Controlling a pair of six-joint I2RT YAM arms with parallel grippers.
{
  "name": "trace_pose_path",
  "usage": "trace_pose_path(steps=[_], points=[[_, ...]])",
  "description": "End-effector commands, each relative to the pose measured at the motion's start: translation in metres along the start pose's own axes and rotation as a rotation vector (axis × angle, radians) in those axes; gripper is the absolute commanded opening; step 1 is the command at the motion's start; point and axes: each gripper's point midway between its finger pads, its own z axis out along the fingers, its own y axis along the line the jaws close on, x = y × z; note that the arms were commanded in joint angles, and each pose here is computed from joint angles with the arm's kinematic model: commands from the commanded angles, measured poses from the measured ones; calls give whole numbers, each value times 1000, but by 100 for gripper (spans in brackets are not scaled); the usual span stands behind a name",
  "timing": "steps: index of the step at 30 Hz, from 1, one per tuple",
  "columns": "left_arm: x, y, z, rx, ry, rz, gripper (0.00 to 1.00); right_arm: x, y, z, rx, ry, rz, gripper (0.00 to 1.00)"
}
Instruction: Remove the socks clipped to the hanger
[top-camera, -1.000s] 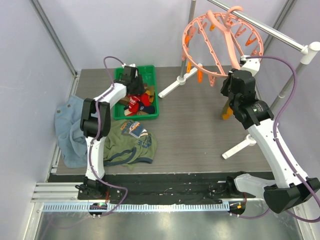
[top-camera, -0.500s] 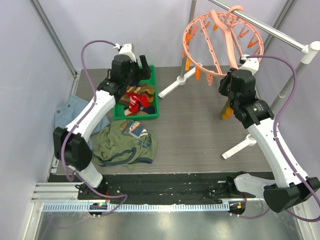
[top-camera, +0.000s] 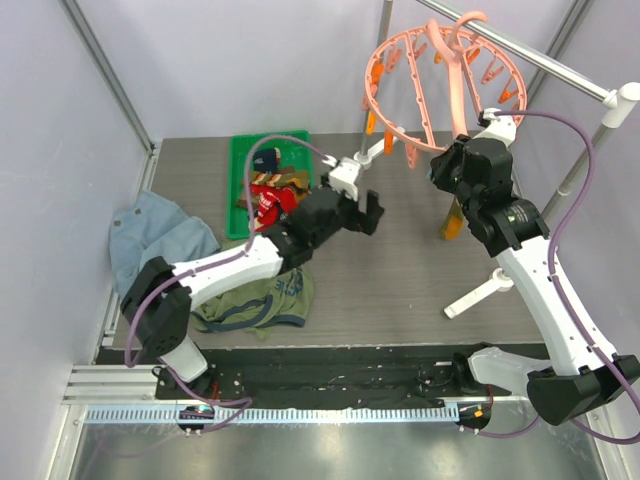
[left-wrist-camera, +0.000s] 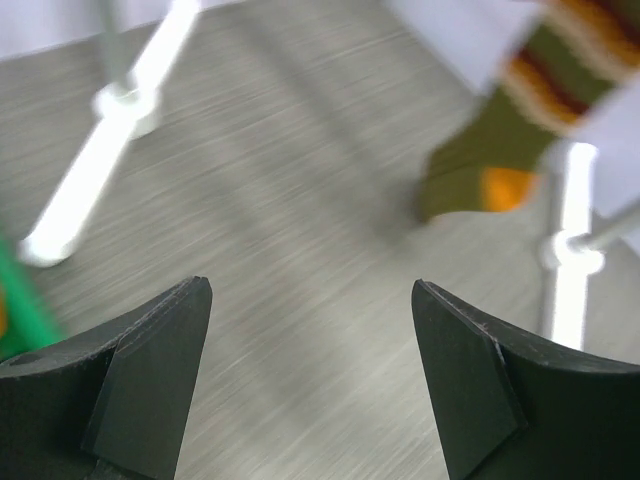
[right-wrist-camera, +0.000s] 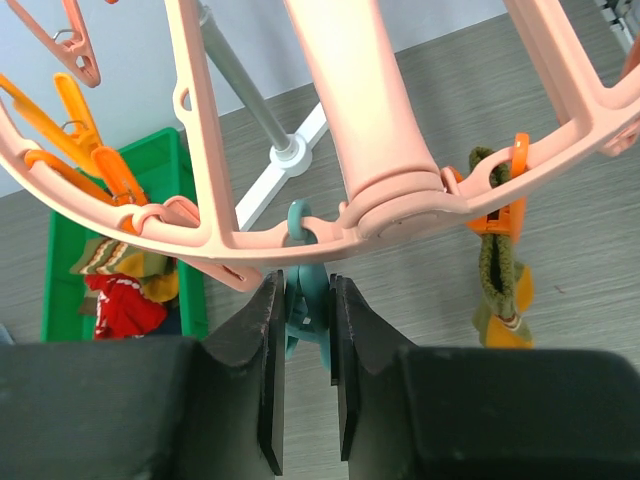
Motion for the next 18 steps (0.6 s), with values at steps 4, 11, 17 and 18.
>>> trace_pose_path(steps=[4,11,17,18], points=[[-30,-105,27,186,-247,45,85,-33,23,-17,-95,-79,100,4],[0,-164,65,262,-262,67,87,-31,20,-19,-91,-79,114,5],[10,-176,93,258,-306,34,87,-32,22,-19,-103,-79,116,5],[7,-178,97,251,-318,23,87,-31,25,-19,-113,-74,118,5]])
